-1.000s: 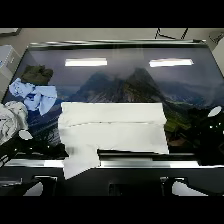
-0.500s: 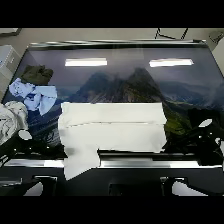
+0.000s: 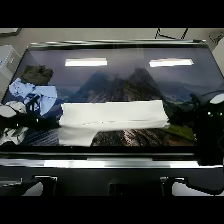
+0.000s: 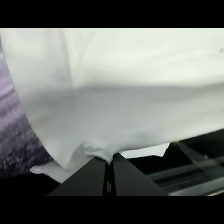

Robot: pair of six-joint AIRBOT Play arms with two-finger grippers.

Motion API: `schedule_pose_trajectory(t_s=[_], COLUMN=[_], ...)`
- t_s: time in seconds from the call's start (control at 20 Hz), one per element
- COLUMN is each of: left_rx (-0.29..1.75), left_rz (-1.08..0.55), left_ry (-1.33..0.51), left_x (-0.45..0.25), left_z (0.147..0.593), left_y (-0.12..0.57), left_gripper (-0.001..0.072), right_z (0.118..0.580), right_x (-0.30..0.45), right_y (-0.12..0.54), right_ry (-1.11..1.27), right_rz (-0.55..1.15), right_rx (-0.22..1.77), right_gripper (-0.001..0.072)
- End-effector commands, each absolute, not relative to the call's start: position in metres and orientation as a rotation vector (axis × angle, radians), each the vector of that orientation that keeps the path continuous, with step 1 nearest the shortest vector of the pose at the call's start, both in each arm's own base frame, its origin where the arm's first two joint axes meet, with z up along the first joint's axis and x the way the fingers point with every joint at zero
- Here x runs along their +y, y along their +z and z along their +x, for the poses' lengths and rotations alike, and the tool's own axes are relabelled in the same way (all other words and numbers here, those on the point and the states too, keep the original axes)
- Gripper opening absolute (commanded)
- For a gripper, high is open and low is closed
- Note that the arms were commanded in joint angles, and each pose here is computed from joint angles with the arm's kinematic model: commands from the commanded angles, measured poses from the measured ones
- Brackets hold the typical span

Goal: Fold the clothes and pants, and hang the long-sleeved shirts on hangers.

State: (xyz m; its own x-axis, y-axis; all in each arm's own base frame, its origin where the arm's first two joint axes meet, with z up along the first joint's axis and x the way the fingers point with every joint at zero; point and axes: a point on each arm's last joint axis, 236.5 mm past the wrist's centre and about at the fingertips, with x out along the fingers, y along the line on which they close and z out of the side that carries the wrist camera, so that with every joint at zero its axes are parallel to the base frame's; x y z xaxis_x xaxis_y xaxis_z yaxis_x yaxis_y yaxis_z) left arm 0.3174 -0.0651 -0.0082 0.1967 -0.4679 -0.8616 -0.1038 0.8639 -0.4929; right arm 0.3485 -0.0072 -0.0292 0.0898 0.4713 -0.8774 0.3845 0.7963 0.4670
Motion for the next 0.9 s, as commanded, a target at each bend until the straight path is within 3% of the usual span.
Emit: schedule_pose_trajectory(t_s=[0.0, 0.25, 0.45, 0.5, 0.55, 0.6, 0.65, 0.85], left_rx=[1.247, 1.293, 1.378, 1.415, 1.453, 1.475, 1.498, 1.476], left_rz=[-0.515, -0.537, -0.55, -0.571, -0.575, -0.564, -0.558, -0.549], left_ry=[-0.228, -0.236, -0.24, -0.23, -0.238, -0.259, -0.28, -0.3], left_x=[-0.051, -0.055, -0.067, -0.069, -0.069, -0.067, -0.062, -0.051], left_z=[0.39, 0.454, 0.462, 0.458, 0.45, 0.443, 0.435, 0.426], left_y=[0.017, -0.015, -0.055, -0.064, -0.068, -0.067, -0.062, -0.032], left_gripper=[0.0021, 0.0022, 0.0023, 0.0036, 0.0195, 0.0405, 0.0469, 0.0467], right_z=[0.414, 0.468, 0.469, 0.466, 0.464, 0.46, 0.45, 0.427], right_x=[-0.008, 0.004, 0.011, 0.012, 0.009, 0.002, -0.008, -0.041], right_y=[-0.021, -0.053, -0.077, -0.079, -0.076, -0.067, -0.06, -0.071], right_ry=[0.03, 0.021, 0.02, 0.023, 0.028, 0.068, 0.125, 0.086], right_rz=[0.691, 0.724, 0.787, 0.791, 0.789, 0.755, 0.699, 0.766], right_rx=[1.436, 1.4, 1.441, 1.458, 1.459, 1.464, 1.481, 1.551], right_gripper=[0.0033, 0.0034, 0.0036, 0.0066, 0.019, 0.0508, 0.0658, 0.0711])
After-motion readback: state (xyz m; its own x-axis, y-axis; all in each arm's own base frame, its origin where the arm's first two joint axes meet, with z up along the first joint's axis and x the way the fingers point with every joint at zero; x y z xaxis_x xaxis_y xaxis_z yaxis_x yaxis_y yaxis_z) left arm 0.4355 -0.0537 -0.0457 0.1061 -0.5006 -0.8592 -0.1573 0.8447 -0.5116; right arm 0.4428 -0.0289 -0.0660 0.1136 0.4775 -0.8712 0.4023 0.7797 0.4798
